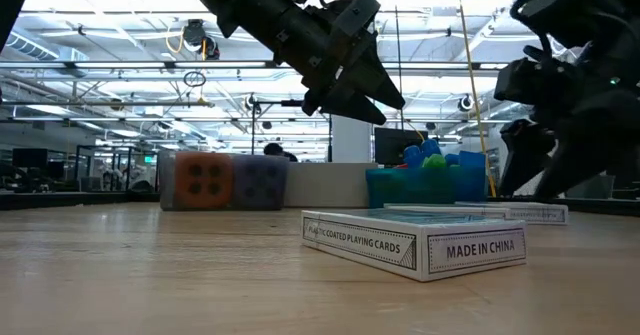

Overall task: Pick & Place Toys
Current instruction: Put the green deck of cards into the gray bin

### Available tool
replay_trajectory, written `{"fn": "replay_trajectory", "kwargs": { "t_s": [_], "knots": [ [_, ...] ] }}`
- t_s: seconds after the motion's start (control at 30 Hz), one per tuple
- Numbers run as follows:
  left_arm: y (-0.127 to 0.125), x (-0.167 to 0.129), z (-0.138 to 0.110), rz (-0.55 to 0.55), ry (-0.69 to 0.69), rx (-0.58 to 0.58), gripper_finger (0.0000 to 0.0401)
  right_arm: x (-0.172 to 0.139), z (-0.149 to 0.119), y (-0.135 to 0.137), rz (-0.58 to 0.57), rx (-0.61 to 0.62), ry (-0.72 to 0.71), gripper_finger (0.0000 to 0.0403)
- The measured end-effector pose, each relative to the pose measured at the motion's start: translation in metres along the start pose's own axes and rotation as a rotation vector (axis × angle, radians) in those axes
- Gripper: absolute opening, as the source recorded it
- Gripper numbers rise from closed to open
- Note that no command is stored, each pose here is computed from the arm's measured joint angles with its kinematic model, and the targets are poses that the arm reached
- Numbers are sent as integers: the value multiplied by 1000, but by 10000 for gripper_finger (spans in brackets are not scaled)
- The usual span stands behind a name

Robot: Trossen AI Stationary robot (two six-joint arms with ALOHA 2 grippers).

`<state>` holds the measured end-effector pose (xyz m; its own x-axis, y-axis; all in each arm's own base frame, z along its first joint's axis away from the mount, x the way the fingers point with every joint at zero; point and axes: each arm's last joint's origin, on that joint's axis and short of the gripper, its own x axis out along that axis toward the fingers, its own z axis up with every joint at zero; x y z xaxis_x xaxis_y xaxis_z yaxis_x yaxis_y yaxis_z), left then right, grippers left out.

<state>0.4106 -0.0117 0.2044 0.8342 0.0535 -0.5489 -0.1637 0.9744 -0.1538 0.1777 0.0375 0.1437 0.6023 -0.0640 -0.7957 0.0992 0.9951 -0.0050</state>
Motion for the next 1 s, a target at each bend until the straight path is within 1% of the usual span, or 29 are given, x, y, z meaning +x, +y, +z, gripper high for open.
{"fn": "replay_trajectory", "kwargs": {
  "t_s": [0.1,0.23,0.3,0.43,0.57,0.73,0.83,0.97,1.0],
  "knots": [
    [0,0,0,0,0,5,237,0,0,1,24,3,7,361],
    [0,0,0,0,0,6,237,0,-1,-2,-45,-1,8,363],
    [0,0,0,0,0,7,237,0,-3,-2,-60,-1,4,363],
    [0,0,0,0,0,9,237,4,-11,-3,-52,4,23,363],
    [0,0,0,0,0,8,237,10,-19,-3,-16,26,52,363],
    [0,0,0,2,0,9,237,15,-25,-5,-44,41,55,363],
    [0,0,0,7,-1,8,237,16,-26,-7,-53,62,58,349],
    [0,0,0,7,-2,5,237,16,-26,-7,-54,77,57,310],
    [0,0,0,7,-1,2,237,16,-26,-7,-53,77,56,305]
  ]
}}
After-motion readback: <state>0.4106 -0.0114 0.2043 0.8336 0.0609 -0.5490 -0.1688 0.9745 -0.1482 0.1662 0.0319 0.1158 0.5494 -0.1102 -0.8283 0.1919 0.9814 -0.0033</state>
